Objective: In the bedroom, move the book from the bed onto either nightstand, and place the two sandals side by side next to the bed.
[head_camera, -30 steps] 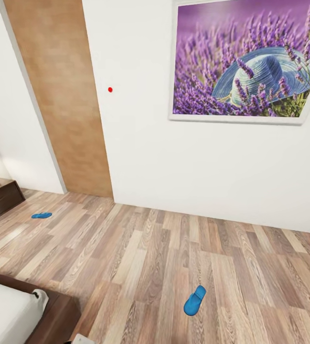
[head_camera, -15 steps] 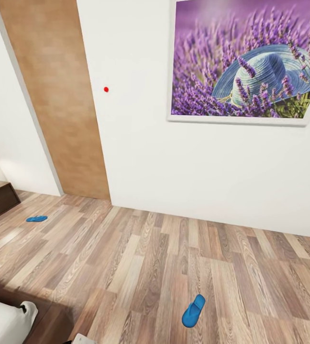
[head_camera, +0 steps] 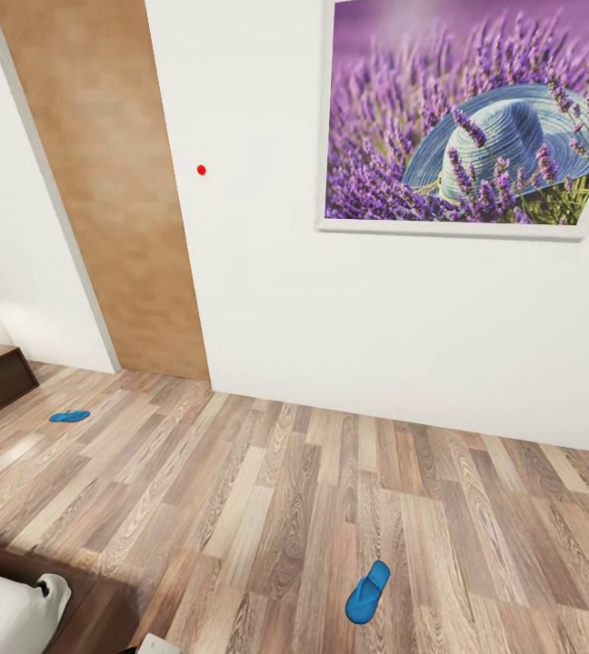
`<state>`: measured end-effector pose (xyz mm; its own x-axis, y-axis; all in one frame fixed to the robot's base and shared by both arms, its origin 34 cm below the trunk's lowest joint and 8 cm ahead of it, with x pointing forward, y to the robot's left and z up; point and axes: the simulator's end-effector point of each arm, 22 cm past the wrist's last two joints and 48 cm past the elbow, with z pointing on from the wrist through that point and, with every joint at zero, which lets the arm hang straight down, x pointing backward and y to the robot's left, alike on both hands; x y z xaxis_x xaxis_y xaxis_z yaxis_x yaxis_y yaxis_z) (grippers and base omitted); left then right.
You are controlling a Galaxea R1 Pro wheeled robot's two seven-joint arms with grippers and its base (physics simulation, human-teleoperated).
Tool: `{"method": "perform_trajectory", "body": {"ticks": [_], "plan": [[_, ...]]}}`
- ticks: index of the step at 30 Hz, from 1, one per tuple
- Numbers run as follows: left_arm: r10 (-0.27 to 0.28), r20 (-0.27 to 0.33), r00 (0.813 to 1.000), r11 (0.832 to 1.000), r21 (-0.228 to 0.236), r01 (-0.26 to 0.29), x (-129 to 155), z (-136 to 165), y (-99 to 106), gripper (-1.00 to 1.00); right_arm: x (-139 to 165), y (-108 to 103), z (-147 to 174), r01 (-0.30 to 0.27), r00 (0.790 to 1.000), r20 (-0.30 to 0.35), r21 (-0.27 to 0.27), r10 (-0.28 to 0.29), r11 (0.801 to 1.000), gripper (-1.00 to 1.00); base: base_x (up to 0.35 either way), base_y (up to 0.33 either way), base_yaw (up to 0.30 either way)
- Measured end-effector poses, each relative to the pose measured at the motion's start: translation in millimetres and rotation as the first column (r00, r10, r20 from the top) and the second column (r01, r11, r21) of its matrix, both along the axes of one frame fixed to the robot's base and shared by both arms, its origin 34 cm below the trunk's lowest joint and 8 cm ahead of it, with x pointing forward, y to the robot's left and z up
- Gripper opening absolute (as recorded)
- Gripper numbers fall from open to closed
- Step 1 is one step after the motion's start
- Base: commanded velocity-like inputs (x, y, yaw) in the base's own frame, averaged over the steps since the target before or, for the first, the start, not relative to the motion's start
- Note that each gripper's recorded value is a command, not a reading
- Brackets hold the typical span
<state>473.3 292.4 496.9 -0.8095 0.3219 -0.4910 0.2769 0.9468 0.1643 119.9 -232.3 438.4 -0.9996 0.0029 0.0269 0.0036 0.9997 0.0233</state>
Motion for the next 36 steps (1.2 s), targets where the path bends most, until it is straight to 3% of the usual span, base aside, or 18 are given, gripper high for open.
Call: {"method": "perform_trajectory", "body": {"ticks": [21, 36], "plan": [[0.000, 0.000, 1.000, 1.000, 0.000, 0.000, 0.0, 0.0, 0.0, 1.00, 0.2, 0.3, 0.0, 0.000, 1.000, 0.001, 0.001, 0.000, 1.000, 1.00, 0.004, 0.000, 0.000], [-0.001, 0.000, 1.000, 1.000, 0.001, 0.001, -0.3, 0.2, -0.1, 1.00, -0.4, 0.3, 0.1, 0.002, 1.000, 0.001, 0.000, -0.002, 1.000, 1.00, 0.213, 0.067, 0.000]]}}
